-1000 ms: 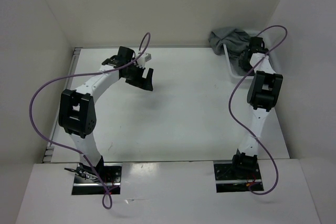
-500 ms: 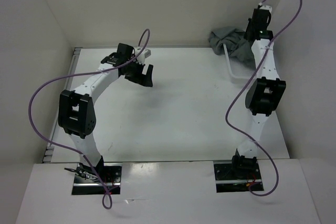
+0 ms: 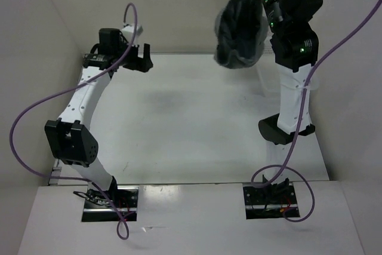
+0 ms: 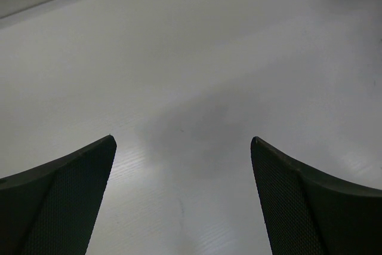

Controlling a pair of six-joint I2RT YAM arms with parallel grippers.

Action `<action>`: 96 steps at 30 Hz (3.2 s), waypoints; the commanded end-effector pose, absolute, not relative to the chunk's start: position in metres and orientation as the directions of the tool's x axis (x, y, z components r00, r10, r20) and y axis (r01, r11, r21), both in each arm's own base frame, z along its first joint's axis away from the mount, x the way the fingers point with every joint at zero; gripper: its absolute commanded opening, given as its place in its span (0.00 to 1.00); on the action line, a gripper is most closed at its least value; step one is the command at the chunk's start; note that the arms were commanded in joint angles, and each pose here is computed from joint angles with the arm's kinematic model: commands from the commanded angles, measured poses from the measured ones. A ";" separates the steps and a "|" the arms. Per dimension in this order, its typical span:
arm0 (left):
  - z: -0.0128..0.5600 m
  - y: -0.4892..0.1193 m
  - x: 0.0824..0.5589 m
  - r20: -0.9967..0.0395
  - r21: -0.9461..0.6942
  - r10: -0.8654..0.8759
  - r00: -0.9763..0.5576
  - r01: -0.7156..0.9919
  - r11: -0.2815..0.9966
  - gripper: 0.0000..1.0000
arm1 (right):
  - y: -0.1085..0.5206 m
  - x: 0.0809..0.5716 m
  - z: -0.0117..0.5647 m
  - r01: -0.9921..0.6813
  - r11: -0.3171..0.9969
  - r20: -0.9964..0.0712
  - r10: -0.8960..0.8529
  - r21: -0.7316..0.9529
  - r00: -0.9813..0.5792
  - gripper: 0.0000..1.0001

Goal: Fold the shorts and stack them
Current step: Move the shorts to the center of the board, then flatten the shorts out

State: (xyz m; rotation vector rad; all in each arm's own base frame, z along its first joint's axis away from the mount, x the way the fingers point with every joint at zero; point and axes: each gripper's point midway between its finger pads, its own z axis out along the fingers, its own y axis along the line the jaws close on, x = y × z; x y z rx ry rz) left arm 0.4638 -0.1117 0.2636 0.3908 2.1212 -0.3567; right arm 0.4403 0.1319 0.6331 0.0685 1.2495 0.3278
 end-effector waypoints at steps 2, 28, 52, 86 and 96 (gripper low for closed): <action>0.319 -0.085 0.466 -0.907 -0.066 0.101 -0.410 0.375 0.925 1.00 | 0.165 0.450 0.592 -0.309 0.898 -0.931 0.355 0.314 0.086 0.00; 0.157 -0.068 0.314 -0.642 -0.244 0.082 -0.762 0.305 0.921 1.00 | 0.322 0.324 0.250 -0.803 0.585 -0.861 -0.344 0.115 -0.374 0.99; 0.032 -0.066 0.266 -0.006 -0.436 0.038 -0.999 0.037 0.899 1.00 | 0.396 0.282 0.128 -0.716 0.568 -0.713 -0.293 0.406 -0.637 0.85; 0.309 -0.011 0.421 -0.735 -0.261 -0.039 -0.676 0.230 0.938 0.00 | 0.189 0.502 0.389 -0.470 0.882 -0.967 -0.100 0.022 -0.234 0.00; 0.258 0.000 0.364 -0.607 -0.230 -0.054 -0.793 0.110 0.967 0.00 | 0.176 0.407 0.291 -0.630 0.776 -0.854 -0.314 0.021 -0.414 0.00</action>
